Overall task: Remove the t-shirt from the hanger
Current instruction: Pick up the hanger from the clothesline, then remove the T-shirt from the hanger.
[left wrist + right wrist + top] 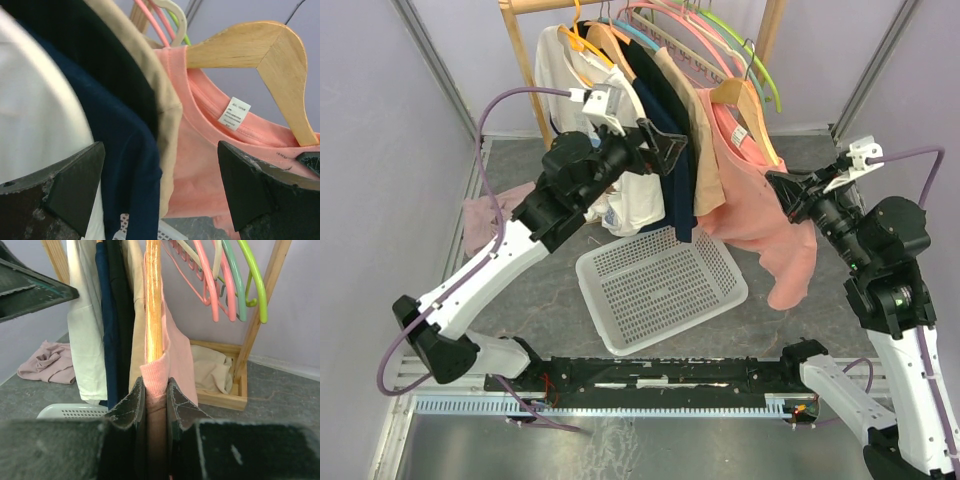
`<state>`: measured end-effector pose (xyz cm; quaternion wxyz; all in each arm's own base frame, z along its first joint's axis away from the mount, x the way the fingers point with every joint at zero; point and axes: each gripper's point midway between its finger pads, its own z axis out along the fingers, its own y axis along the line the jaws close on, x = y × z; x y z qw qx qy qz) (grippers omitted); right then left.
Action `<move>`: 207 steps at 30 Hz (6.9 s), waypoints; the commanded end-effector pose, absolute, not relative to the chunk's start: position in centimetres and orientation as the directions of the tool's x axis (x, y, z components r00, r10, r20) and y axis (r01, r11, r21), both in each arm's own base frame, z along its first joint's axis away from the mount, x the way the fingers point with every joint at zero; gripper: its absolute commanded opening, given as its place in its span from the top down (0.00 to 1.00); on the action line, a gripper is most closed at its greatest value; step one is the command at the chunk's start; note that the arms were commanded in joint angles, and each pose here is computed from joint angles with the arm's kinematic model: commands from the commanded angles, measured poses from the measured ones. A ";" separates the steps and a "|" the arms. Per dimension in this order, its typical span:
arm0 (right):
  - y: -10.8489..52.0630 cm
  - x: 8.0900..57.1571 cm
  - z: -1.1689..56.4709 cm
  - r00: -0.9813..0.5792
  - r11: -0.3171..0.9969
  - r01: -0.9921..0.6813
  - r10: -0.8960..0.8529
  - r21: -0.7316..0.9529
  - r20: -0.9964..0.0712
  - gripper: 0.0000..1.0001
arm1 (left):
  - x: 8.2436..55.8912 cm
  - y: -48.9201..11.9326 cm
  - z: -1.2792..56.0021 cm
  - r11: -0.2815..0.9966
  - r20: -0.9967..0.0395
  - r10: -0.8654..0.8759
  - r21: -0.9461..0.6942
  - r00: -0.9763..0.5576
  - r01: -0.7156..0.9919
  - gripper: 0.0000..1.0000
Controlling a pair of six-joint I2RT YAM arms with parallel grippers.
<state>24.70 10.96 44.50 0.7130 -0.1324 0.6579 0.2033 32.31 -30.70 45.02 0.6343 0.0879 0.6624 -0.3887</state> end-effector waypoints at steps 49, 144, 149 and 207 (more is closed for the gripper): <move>10.6 19.2 48.8 0.248 0.848 -0.530 0.181 0.023 -0.952 0.99 | 30.9 -40.7 53.2 0.620 -0.931 -0.357 -0.178 0.072 0.764 0.97; 11.6 20.7 47.1 0.213 0.829 -0.558 0.184 0.035 -0.960 0.99 | 30.7 -42.7 58.0 0.722 -0.937 -0.229 0.018 0.265 0.691 0.21; 11.8 20.5 47.1 0.212 0.821 -0.571 0.184 0.032 -0.960 0.99 | 31.2 -42.8 57.8 0.725 -0.937 -0.230 0.015 0.263 0.689 0.38; 9.2 18.0 33.4 -0.314 0.894 -0.393 0.091 0.217 -0.945 0.92 | 38.8 -36.8 59.8 0.920 -0.904 -0.222 -0.070 0.365 0.385 0.97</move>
